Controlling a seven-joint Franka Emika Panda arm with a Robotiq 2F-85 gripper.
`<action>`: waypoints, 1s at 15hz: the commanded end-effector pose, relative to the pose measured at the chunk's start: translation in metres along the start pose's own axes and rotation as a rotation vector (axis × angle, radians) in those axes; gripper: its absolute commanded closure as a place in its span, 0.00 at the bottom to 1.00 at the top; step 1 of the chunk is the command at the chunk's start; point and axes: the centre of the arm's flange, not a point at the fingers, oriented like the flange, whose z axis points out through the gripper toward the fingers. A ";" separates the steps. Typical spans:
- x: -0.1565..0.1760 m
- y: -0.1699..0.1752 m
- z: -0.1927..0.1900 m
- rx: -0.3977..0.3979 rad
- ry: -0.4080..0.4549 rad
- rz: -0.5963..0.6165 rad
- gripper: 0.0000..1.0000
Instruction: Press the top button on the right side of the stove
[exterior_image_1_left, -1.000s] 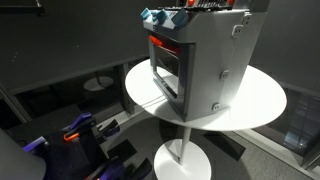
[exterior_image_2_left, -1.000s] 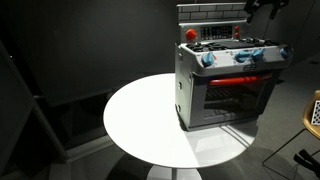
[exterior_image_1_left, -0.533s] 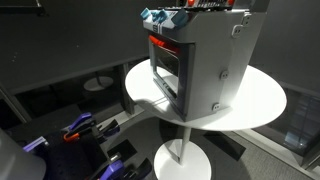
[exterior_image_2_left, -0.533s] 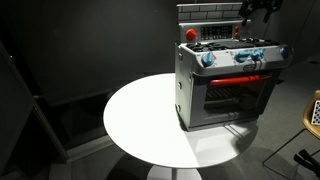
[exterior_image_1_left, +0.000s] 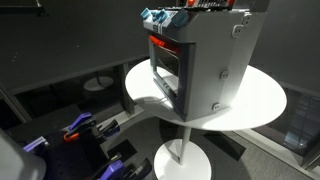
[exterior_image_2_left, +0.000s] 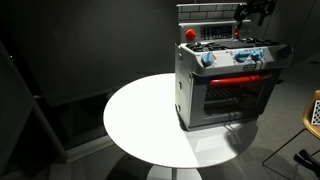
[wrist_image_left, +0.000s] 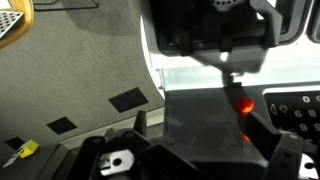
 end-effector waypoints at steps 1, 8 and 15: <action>0.017 -0.007 0.001 -0.008 0.007 0.005 0.00; -0.003 -0.008 -0.020 -0.014 -0.057 0.004 0.00; -0.062 -0.009 -0.054 -0.030 -0.255 -0.030 0.00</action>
